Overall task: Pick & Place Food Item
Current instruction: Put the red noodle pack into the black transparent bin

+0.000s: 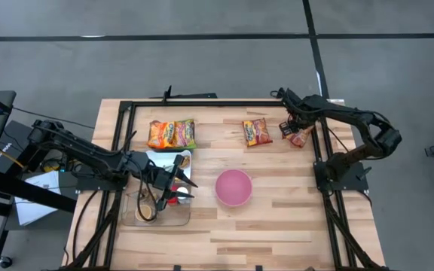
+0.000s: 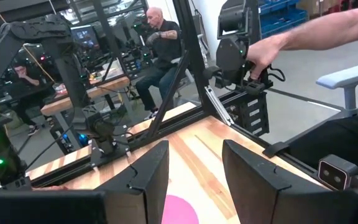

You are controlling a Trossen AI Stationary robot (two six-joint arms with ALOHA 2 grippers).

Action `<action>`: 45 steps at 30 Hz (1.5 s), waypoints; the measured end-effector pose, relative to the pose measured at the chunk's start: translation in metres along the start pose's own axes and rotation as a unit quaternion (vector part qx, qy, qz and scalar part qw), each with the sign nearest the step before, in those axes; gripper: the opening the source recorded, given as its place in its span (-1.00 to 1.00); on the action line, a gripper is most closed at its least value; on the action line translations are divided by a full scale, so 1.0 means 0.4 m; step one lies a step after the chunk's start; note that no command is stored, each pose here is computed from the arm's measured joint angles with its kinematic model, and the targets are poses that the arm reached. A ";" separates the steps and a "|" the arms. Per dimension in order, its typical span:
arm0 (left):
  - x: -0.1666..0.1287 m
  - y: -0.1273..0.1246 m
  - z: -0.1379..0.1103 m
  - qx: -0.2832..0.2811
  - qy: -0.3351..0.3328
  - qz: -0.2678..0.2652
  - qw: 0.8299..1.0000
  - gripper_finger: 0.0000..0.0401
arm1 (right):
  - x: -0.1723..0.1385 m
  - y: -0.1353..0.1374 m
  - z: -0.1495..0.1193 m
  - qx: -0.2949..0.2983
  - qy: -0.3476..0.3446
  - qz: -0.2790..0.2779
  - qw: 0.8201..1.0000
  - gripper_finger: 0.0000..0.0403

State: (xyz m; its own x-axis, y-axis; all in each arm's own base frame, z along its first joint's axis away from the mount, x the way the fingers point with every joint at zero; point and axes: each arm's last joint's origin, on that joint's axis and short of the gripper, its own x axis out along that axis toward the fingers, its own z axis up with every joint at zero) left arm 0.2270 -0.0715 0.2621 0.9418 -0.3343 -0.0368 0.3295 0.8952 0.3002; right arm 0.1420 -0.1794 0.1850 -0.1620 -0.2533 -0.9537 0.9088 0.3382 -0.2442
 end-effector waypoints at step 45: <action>-0.026 0.019 0.005 0.002 0.053 0.133 0.990 -0.28 | -0.091 0.074 -0.121 -0.075 -0.085 0.147 0.983 -1.00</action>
State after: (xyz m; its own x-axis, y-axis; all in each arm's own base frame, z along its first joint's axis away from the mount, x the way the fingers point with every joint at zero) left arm 0.2195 -0.0617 0.2667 0.9969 -0.0548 -0.0557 0.0696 0.9463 0.3157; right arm 0.1562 -0.1164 0.2040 0.1775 -0.2670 -0.9472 0.8378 0.5460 0.0031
